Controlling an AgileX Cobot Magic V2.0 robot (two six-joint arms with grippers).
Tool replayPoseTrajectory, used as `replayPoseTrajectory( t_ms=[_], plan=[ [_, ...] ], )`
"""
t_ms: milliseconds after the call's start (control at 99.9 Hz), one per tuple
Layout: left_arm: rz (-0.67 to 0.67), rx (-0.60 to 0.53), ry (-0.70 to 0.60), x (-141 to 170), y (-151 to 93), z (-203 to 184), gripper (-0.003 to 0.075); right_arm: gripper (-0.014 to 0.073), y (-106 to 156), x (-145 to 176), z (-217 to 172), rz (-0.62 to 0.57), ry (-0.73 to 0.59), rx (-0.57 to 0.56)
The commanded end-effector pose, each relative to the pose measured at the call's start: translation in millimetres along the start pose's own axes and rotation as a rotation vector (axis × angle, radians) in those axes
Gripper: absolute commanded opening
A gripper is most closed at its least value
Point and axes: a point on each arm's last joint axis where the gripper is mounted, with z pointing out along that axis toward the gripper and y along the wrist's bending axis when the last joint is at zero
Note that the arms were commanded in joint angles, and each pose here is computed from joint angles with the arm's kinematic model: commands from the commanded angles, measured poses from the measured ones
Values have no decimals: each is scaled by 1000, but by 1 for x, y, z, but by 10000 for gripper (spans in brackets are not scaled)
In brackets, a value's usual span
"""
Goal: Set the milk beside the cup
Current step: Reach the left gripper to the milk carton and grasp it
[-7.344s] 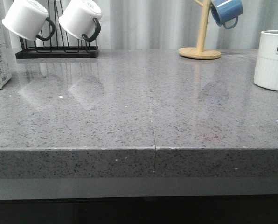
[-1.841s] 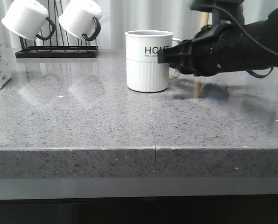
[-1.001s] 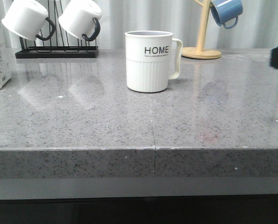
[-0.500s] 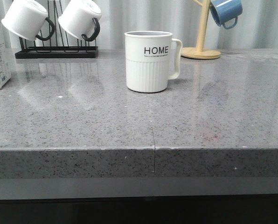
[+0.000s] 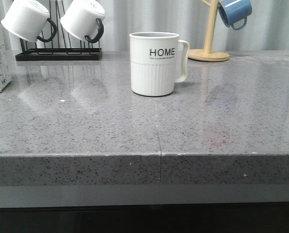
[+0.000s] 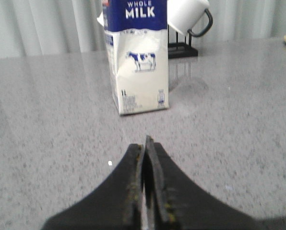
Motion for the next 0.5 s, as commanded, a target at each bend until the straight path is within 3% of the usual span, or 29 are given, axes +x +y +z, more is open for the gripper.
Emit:
replayPoseTrajectory(
  t_ms=[0,130,490],
  plan=[
    [-9,-14,-156,-4,1,-2,-21,-24,2,-14,0,-4,-83,-10],
    [-9,-14,-210,-28,1,-6,-21,-24,2,-14,0,-4,-82,-10],
    [38,-7,-67,-101,2,12,-17,-24,2,-14,0,-4,-82,-10]
  ],
)
